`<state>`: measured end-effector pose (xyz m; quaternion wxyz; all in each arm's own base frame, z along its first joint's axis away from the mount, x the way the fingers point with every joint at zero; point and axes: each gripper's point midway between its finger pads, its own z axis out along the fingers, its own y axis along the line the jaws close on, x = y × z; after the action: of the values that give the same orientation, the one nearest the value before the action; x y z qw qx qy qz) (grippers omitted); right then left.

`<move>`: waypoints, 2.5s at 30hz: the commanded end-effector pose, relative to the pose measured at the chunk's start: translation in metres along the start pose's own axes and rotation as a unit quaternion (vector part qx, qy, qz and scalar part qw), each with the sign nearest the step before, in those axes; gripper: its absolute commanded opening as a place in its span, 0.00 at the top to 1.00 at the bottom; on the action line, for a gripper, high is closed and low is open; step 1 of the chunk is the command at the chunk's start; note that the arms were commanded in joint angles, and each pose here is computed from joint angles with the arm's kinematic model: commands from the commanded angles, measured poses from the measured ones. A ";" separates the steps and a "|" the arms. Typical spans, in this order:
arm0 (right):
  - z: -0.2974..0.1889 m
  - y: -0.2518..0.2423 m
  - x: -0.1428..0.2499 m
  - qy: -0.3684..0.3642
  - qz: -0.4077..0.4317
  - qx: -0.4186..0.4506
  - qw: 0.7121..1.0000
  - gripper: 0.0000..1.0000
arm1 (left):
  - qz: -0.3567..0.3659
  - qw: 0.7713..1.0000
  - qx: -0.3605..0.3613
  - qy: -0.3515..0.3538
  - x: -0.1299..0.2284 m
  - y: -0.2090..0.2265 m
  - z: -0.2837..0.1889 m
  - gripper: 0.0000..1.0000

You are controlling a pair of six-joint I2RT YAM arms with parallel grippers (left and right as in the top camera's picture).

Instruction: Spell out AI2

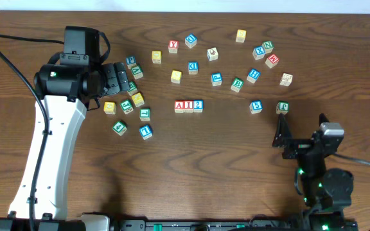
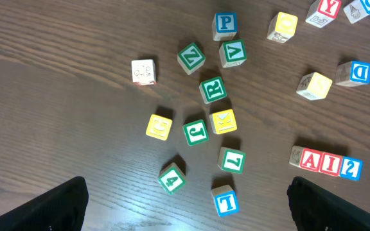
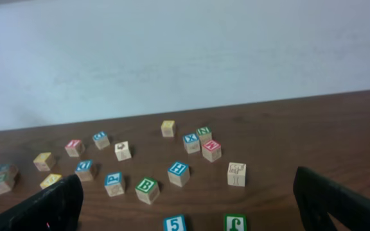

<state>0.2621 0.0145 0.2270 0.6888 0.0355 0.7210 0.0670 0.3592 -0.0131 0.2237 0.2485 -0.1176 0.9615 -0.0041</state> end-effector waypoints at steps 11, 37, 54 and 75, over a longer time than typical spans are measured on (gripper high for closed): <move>-0.010 -0.006 0.056 -0.011 -0.043 -0.011 0.999 0.01 | -0.005 1.000 -0.004 -0.013 -0.007 0.002 -0.007 0.02; -0.013 -0.007 0.071 0.018 -0.072 -0.011 0.997 0.01 | -0.005 1.000 -0.004 -0.013 -0.007 0.002 -0.007 0.02; -0.013 -0.007 0.071 0.018 -0.072 -0.011 0.997 0.01 | -0.005 1.000 -0.004 -0.013 -0.007 0.002 -0.007 0.02; -0.013 -0.007 0.071 0.018 -0.072 -0.011 0.997 0.01 | 0.006 0.993 0.005 -0.114 0.052 0.031 -0.054 0.02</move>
<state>0.2458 0.0177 0.1563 0.6780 -0.0220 0.7341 0.0302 0.2940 -0.0058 0.2484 0.3274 -0.1179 0.9374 -0.0135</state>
